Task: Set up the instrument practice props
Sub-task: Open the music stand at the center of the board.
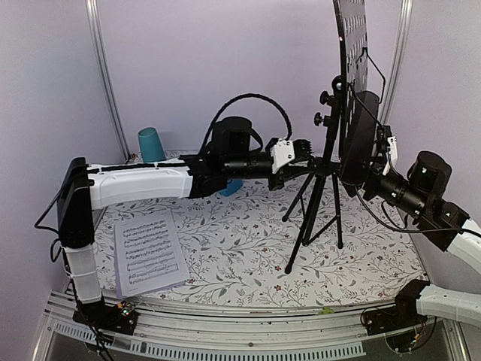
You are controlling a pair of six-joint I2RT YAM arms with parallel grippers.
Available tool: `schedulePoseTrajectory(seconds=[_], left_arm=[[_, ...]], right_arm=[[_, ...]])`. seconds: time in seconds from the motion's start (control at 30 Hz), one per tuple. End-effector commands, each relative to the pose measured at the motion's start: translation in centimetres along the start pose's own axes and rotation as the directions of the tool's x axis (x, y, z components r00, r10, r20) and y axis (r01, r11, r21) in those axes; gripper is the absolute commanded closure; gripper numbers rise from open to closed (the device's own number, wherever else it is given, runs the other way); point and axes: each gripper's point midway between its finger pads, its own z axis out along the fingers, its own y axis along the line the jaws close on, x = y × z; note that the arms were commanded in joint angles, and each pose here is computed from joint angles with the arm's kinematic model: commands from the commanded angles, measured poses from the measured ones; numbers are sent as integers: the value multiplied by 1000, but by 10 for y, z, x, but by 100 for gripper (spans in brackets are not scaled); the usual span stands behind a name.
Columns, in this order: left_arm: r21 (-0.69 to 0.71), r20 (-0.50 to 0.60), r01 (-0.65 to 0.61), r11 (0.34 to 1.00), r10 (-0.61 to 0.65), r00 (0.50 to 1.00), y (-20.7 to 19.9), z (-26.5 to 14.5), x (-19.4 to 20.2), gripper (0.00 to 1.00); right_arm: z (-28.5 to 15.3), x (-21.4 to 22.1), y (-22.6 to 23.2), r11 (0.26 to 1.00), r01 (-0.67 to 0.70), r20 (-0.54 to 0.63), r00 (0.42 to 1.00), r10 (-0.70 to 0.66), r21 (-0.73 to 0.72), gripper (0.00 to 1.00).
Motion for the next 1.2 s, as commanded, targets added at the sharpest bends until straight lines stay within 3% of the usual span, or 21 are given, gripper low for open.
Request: schedulePoseTrajectory(seconds=[0.0, 0.13, 0.37, 0.53, 0.63, 0.77, 0.97, 1.17], left_arm=[[-34, -9, -69, 997, 69, 998, 2, -6, -9, 79], [-34, -20, -100, 994, 100, 995, -3, -4, -9, 79], [-80, -33, -173, 982, 171, 985, -3, -2, -10, 79], [-105, -33, -193, 975, 191, 981, -1, -2, -11, 79], [-112, -31, -195, 974, 193, 981, 0, -1, -13, 79], [-107, -33, -195, 975, 193, 981, -1, -1, -12, 79], [-95, -34, -191, 977, 188, 982, -5, -2, -10, 79], [-87, -36, -190, 978, 188, 982, -6, -1, -9, 79]], right_arm=[[0, -30, 10, 999, 8, 135, 991, 0, -52, 1], [12, -30, 10, 997, 55, 165, 985, -45, -58, 0], [25, -34, 16, 983, 155, 239, 962, -129, -94, 10], [19, -31, 21, 962, 257, 316, 924, -215, -97, 16], [7, -24, 15, 948, 317, 360, 889, -283, -36, 14], [3, -1, 4, 951, 311, 311, 904, -295, -1, 10], [-9, 42, -20, 986, 162, 251, 953, -168, 44, 10], [-5, 62, -42, 982, 130, 229, 961, -158, 135, 17]])
